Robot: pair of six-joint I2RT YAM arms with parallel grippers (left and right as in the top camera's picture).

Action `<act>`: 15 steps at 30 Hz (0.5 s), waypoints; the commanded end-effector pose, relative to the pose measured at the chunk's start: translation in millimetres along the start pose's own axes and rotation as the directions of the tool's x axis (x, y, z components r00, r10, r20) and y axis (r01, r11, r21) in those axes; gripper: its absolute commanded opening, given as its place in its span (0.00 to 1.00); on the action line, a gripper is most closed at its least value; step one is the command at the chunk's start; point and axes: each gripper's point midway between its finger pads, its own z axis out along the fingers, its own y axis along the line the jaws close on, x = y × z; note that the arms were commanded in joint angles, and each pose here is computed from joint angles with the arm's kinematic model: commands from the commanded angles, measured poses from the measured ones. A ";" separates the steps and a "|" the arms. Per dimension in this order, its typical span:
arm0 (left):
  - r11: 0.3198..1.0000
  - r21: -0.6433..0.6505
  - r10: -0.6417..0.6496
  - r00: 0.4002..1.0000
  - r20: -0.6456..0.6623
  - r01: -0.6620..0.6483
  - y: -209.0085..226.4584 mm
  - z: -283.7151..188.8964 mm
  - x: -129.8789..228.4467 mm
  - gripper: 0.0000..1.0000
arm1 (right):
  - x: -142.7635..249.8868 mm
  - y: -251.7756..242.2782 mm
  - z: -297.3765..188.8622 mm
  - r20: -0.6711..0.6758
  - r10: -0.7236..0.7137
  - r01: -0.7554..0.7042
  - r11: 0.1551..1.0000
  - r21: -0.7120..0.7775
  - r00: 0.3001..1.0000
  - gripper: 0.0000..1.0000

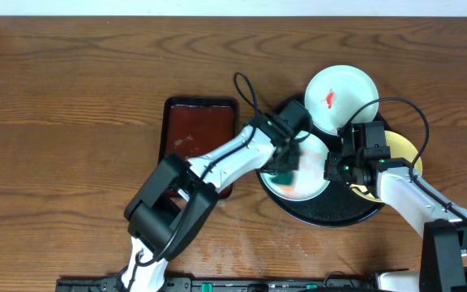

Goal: Clean dirty plates on tray and stack at the side
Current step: 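Scrub the lower pale green plate with the sponge in the left gripper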

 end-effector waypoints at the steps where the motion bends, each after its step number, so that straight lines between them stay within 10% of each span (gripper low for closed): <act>1: 0.937 -0.349 0.053 0.994 0.099 -0.015 79.2 -5.2 -31.3 0.07 | 13.9 -0.7 5.5 -0.046 -0.001 0.001 1.000 0.012 0.999 0.01; 7: 0.948 -0.312 0.105 0.989 0.102 -0.068 66.4 -6.7 -39.2 0.07 | 14.5 -0.8 5.5 -0.049 0.000 0.001 1.000 0.013 0.999 0.01; 15: 0.970 0.227 0.112 0.990 -0.080 -0.092 -39.4 29.3 -4.1 0.08 | 15.4 -0.9 5.5 -0.052 0.000 0.001 1.000 0.013 0.999 0.01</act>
